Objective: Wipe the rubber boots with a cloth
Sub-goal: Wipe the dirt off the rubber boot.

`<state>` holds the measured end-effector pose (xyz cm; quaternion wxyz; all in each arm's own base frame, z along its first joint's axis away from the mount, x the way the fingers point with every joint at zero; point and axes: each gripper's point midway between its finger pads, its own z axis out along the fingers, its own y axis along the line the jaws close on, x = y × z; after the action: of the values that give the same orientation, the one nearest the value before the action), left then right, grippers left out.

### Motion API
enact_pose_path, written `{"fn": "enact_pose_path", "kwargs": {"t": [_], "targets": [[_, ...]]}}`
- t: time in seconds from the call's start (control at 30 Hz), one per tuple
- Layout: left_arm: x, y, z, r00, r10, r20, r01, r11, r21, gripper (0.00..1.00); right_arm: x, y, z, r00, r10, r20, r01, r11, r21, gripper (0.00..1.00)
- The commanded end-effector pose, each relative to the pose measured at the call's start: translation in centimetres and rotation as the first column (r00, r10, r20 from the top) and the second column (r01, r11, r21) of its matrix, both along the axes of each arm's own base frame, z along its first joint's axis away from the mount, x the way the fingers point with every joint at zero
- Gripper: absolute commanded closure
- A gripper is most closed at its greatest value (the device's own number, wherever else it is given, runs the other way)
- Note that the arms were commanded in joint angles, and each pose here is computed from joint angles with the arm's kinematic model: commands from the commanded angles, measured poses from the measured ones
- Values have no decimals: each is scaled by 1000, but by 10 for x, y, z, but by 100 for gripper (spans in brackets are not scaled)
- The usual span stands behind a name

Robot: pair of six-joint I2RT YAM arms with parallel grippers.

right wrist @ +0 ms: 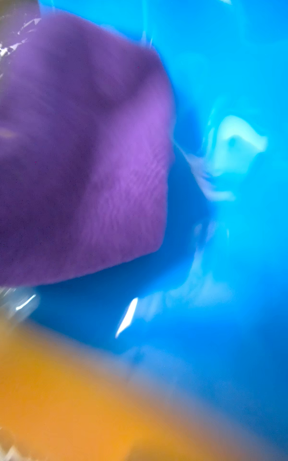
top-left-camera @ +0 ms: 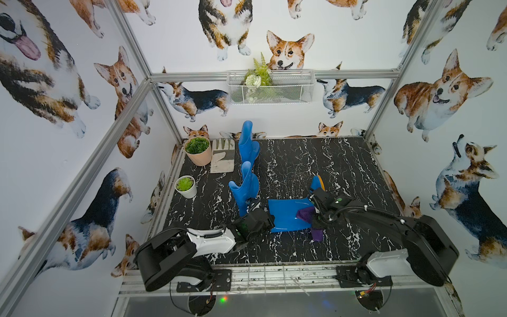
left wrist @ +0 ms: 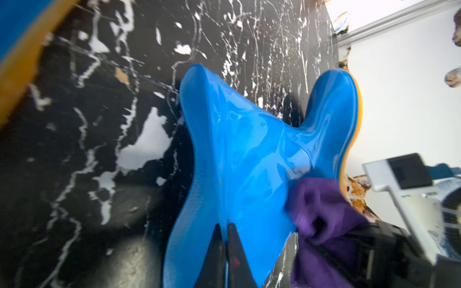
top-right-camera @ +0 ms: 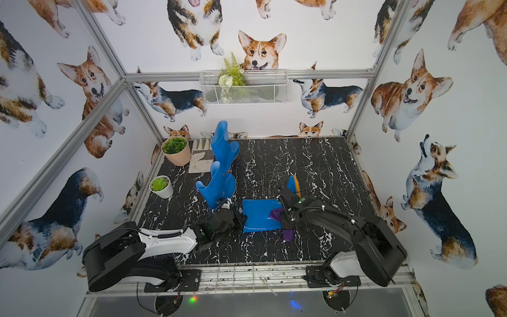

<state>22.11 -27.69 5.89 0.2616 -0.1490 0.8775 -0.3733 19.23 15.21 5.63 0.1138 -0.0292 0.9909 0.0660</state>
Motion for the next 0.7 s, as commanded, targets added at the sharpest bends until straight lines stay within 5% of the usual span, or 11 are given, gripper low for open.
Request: {"fn": "enact_pose_path", "kwargs": {"t": [0.0,0.07,0.2,0.37,0.5,0.67], "targets": [[9,-3,10,999,11,44,-11,1000,0,100,1,-18,27,997,-22,79,22,1000,1,100],[10,-5,11,999,6,46,-6,1000,0,100,0,2,43,992,27,122,-39,995,92,100],[11,-8,10,999,2,43,-2,1000,-4,100,-22,60,45,960,238,144,-252,963,89,100],[11,-16,11,999,-21,39,22,1000,-19,100,-69,141,19,867,491,84,-498,855,146,100],[9,-18,13,998,-35,43,37,999,-30,100,-64,129,-12,888,459,18,-458,885,85,100],[9,-16,16,998,-32,57,34,999,-31,100,-51,49,-50,971,165,-172,-168,986,-5,100]]}}
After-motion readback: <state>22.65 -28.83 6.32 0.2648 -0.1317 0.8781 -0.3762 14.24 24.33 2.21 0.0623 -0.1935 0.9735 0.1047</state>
